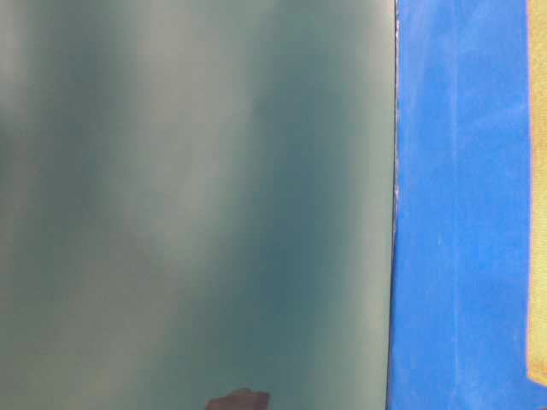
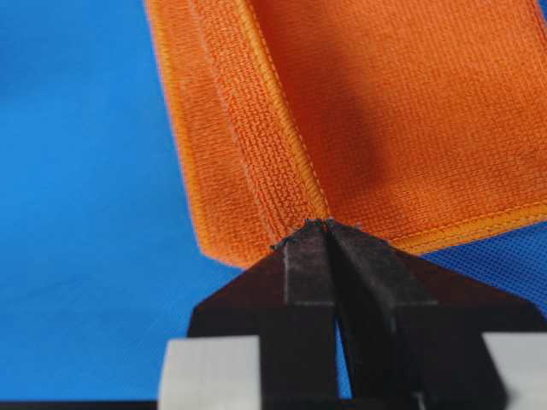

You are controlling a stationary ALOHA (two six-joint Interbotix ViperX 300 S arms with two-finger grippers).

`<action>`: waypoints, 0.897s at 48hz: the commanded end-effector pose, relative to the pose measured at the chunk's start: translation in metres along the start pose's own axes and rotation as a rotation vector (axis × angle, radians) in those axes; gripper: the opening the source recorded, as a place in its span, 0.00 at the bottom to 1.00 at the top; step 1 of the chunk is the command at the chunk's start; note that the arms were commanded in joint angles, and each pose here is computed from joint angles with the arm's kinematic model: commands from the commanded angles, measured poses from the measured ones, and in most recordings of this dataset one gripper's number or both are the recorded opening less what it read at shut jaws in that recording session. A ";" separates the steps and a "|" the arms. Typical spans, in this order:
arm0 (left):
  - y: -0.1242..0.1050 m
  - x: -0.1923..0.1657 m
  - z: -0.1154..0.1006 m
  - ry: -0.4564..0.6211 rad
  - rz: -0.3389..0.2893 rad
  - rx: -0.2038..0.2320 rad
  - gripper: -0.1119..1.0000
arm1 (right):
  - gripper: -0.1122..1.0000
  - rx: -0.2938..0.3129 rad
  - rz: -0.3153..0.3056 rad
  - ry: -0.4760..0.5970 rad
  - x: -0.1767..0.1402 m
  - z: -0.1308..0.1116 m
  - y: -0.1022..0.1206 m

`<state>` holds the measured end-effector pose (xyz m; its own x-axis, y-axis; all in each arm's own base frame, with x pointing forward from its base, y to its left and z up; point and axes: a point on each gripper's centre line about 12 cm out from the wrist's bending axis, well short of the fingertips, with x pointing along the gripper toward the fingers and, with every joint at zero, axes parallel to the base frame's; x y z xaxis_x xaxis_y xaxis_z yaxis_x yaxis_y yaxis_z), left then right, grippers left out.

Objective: Fold the orange towel.
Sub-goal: 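Lift the top corners and fold them down toward the bottom edge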

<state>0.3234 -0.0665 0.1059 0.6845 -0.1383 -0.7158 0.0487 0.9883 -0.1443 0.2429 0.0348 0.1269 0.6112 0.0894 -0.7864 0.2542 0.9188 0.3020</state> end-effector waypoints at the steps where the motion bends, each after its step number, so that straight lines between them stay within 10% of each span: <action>1: 0.000 0.000 0.007 -0.021 -0.002 -0.001 0.12 | 0.12 -0.008 0.023 -0.014 0.003 0.006 0.009; 17: 0.007 0.003 0.006 -0.015 0.013 -0.015 0.23 | 0.14 0.031 0.025 -0.001 0.011 0.006 0.014; 28: 0.007 -0.005 0.009 -0.011 0.017 -0.009 0.76 | 0.68 0.008 0.064 -0.024 0.005 0.011 0.027; 43: 0.027 -0.036 0.034 -0.096 0.056 -0.049 0.69 | 0.63 -0.071 0.064 -0.140 -0.025 0.033 0.019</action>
<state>0.3219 -0.0416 0.1358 0.7173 -0.0919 -0.6907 -0.0061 0.9904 -0.1382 0.2556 0.0461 0.1595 0.6960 0.1197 -0.7080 0.1567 0.9369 0.3124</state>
